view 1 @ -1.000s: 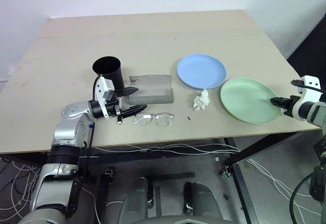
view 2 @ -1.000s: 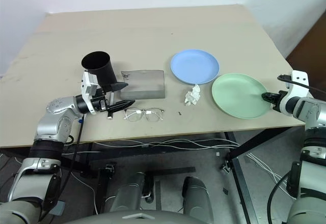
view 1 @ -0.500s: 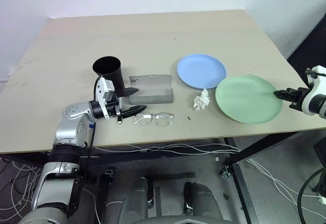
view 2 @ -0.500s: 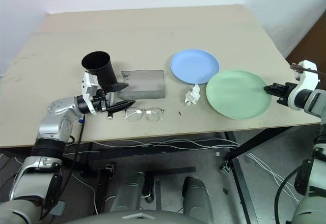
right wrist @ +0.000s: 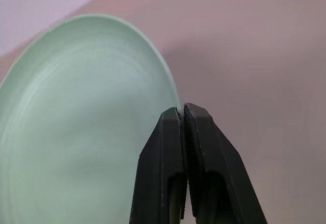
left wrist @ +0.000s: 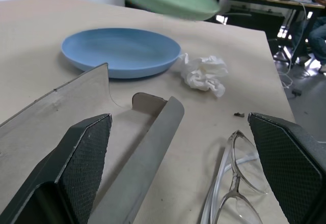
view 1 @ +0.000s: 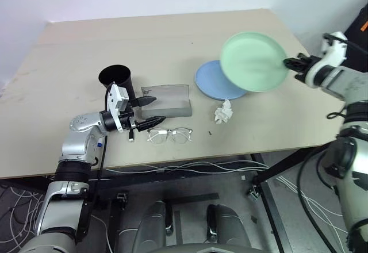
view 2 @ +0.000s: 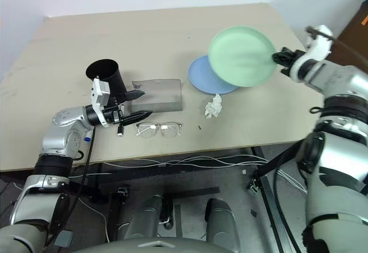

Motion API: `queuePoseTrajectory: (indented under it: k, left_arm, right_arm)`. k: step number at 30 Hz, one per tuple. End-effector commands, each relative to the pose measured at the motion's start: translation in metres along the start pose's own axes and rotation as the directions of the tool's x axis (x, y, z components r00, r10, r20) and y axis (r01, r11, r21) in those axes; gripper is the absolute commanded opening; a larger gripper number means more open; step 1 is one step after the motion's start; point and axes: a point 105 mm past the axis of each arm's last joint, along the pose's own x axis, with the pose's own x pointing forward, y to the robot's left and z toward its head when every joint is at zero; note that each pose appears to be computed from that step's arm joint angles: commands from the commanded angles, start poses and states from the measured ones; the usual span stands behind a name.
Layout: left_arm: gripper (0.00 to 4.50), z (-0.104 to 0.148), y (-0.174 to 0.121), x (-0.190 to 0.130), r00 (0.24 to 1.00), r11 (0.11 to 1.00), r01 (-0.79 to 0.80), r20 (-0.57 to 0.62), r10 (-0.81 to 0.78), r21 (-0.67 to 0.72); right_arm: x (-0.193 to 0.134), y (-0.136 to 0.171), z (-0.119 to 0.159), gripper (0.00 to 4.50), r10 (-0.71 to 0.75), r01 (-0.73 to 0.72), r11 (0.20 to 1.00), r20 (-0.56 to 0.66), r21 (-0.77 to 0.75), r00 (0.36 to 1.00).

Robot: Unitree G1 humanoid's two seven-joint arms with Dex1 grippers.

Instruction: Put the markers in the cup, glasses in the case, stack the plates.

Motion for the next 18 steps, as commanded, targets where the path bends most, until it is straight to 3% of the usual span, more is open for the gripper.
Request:
queuePoseTrajectory:
  k: [1, 11, 18]
  left_arm:
    - [4.5, 0.009, 0.001, -0.004, 1.0, 0.999, -0.019, 0.021, 0.018, 0.042]
    - [4.5, 0.008, -0.001, -0.006, 0.999, 0.998, -0.05, 0.024, 0.049, 0.047]
    - [4.5, 0.01, -0.004, 0.002, 0.998, 0.998, -0.044, 0.042, 0.042, 0.045]
  right_arm:
    - [0.01, 0.008, 0.018, 0.09, -0.057, 0.063, 0.996, 0.094, -0.058, 0.994]
    - [0.036, 0.016, -0.026, 0.09, -0.186, 0.186, 0.982, 0.019, 0.024, 0.982]
    - [0.051, 0.044, -0.04, 0.09, -0.159, 0.16, 0.983, 0.009, -0.087, 0.987]
